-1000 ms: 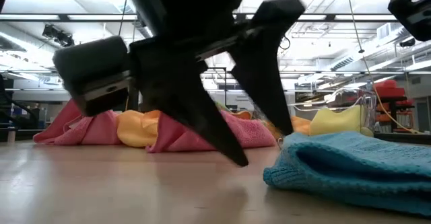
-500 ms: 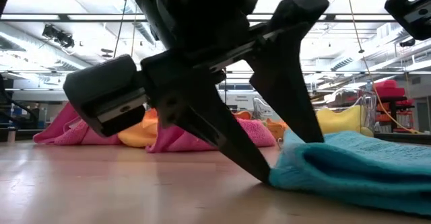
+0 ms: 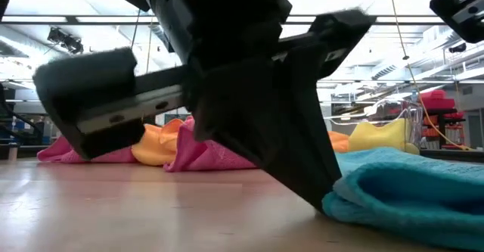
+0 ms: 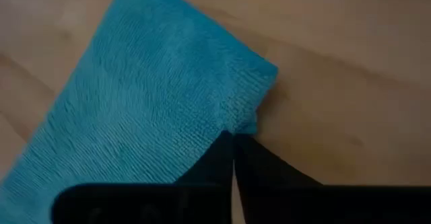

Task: Fold microfiber towels
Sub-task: Fold the blue towel

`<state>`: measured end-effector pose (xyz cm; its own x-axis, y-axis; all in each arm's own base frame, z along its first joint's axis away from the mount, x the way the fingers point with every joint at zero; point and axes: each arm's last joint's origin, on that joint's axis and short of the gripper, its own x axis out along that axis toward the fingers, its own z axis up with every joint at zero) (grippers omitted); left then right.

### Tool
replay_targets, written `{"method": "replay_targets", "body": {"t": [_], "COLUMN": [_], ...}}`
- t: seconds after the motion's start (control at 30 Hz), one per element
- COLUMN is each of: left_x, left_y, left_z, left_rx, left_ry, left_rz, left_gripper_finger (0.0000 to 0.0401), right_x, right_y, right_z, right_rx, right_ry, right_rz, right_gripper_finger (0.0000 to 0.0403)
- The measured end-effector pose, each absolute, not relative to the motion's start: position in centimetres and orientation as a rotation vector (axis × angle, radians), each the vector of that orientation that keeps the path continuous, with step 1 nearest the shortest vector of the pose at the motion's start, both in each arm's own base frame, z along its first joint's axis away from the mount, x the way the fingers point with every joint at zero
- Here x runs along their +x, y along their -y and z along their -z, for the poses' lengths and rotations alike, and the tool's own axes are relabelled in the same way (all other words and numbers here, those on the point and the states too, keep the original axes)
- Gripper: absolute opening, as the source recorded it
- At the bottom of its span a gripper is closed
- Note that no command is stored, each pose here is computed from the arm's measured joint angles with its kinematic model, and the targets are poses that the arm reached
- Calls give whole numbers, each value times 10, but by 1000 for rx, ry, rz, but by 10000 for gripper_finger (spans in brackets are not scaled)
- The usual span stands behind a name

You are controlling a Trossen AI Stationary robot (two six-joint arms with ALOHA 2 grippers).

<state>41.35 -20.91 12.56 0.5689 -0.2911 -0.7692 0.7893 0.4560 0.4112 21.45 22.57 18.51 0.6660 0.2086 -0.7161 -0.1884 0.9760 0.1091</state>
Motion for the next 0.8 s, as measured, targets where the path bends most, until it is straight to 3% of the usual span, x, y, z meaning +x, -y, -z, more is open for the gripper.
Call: {"method": "replay_targets", "body": {"t": [0.2,0.47,0.8], "left_x": [414,420,425], "left_y": [208,188,172], "left_z": [-130,-167,-176], "left_rx": [498,70,-377], "left_ry": [-757,-779,-859], "left_rz": [681,488,286], "left_gripper_finger": [7,5,7], "right_x": [216,223,232], "right_y": [-228,-235,-227], "right_z": [-190,-206,-207], "right_rx": [52,114,255], "right_ry": [-802,-767,-774], "right_rz": [-223,-228,-135], "right_gripper_finger": [147,151,207]}}
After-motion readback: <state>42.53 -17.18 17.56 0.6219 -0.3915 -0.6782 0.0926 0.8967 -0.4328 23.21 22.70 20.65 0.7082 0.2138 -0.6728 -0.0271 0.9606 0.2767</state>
